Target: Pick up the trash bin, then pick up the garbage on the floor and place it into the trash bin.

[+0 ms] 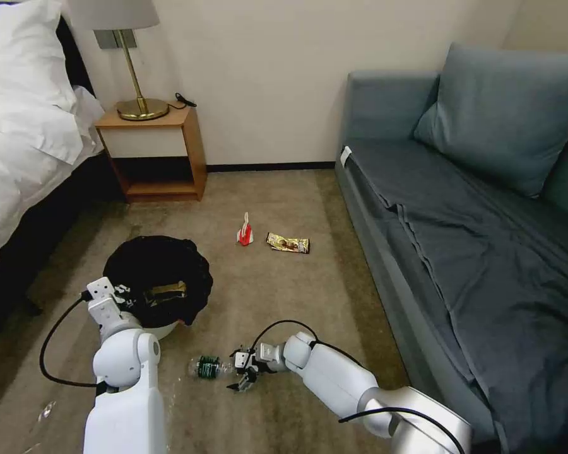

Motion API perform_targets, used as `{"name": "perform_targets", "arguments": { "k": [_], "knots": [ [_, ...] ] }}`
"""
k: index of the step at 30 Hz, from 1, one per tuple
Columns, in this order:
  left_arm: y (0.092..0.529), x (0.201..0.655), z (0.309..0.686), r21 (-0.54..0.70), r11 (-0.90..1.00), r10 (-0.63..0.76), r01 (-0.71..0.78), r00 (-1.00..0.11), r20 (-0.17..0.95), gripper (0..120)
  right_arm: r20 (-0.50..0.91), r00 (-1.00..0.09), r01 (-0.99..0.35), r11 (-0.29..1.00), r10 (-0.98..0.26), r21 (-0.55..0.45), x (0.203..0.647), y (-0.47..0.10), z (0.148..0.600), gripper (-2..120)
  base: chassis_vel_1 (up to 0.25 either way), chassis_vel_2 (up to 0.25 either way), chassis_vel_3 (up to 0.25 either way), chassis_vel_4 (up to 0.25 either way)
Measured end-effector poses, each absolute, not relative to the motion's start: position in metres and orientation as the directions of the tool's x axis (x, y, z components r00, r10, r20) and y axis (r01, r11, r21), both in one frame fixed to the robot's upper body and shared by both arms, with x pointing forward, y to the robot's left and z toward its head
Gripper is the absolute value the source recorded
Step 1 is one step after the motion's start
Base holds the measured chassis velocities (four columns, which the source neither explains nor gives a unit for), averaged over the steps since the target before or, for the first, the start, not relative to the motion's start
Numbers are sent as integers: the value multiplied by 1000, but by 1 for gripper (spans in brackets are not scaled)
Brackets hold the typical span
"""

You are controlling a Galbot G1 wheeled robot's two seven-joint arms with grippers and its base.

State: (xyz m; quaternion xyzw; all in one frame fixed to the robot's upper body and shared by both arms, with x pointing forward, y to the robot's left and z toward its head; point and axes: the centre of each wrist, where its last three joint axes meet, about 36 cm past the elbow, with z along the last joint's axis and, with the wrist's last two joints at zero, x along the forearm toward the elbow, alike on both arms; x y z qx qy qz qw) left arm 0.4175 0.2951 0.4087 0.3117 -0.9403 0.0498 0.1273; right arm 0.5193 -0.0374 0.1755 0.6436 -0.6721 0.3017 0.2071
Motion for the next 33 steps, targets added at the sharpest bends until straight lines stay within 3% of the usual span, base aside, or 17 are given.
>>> {"name": "perform_targets", "arguments": {
  "k": [3,6,9,11,14,33],
  "knots": [
    [295,418,408,-14,801,-573,-598,-773,271,4,666,-86,-990,-9,-741,-138,519,-38,175,68,0,0,0,0],
    [295,418,407,-12,801,-573,-599,-773,273,4,664,-87,-991,-5,-743,-136,518,-38,175,51,0,0,0,0],
    [295,418,407,-12,801,-573,-599,-772,274,4,662,-88,-991,-4,-744,-136,518,-38,175,46,0,0,0,0],
    [295,418,407,-12,801,-573,-598,-773,274,4,661,-88,-991,-1,-746,-134,518,-38,174,35,0,0,0,0],
    [295,419,407,-13,801,-573,-598,-773,273,4,659,-90,-991,0,-747,-135,518,-38,174,27,0,0,0,0],
    [299,422,404,-23,797,-574,-603,-770,279,4,532,-132,-987,59,-836,-152,526,-20,200,23,0,0,0,0]
  ]
}}
